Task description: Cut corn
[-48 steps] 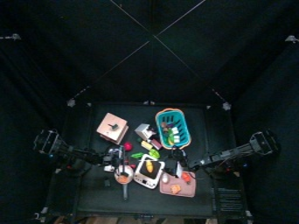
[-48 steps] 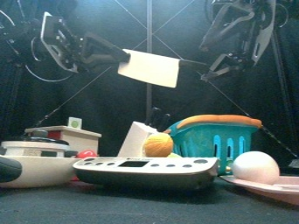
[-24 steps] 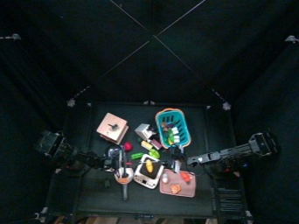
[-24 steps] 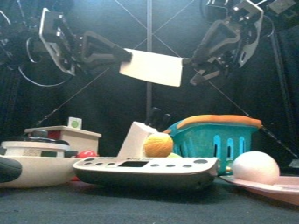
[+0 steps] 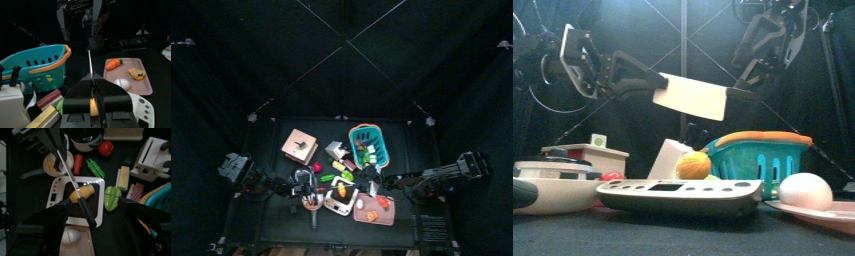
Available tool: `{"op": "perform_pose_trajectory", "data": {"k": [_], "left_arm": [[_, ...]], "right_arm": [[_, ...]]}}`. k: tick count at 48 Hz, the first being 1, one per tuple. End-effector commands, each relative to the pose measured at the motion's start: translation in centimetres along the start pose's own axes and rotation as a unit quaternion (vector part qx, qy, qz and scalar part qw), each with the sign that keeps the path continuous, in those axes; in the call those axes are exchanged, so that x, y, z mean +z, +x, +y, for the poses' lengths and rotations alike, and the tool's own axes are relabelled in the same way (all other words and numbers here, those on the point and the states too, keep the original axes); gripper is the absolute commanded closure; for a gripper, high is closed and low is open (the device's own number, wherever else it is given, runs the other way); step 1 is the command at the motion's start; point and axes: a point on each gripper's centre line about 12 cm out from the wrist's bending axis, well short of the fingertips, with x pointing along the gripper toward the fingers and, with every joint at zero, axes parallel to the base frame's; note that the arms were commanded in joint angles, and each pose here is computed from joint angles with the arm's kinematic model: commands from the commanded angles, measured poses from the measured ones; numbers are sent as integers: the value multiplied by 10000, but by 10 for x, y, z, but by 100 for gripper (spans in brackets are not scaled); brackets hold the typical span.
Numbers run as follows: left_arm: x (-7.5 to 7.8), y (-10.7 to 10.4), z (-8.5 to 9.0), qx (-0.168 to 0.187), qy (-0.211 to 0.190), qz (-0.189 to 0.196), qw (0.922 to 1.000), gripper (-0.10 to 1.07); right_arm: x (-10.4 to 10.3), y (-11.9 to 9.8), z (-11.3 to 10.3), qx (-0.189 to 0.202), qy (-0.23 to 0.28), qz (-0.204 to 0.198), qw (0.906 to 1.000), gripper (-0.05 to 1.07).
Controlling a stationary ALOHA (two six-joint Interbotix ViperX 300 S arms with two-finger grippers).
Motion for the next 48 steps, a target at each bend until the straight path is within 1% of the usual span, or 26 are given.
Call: {"op": "perform_pose_trajectory", "data": {"k": [1,6,13,18,27,33,38,41,48], "left_arm": [[7,0,-1,38,-21,-200,9998,60],[5,-2,-1,68,-28,-265,9996,60],[4,-3,-2,63,-307,-288,9991,60],[1,-4,-2,66,-407,-284,9987,60],[3,-3,-2,99,-423,-364,9984,60],[2,-3,-2,96,-417,-375,9984,60],[1,-3,-2,99,-408,-352,9985,60],[0,-3,-2,98,-404,-346,9985,60],[-3,-3,-3,91,-390,-306,9987,60]], "right_arm": [[11,-10,5,226,-101,-10,9997,0],[8,-6,5,362,-300,-20,9989,0],[2,0,2,446,-356,-181,9982,0],[0,4,1,486,-374,-273,9977,0],[-3,14,-1,477,-385,-232,9979,0],[-4,23,1,456,-450,-138,9979,0],[-4,27,1,425,-505,-109,9978,1],[-4,29,2,413,-538,-93,9977,3],[-3,30,1,400,-555,-98,9976,14]]}}
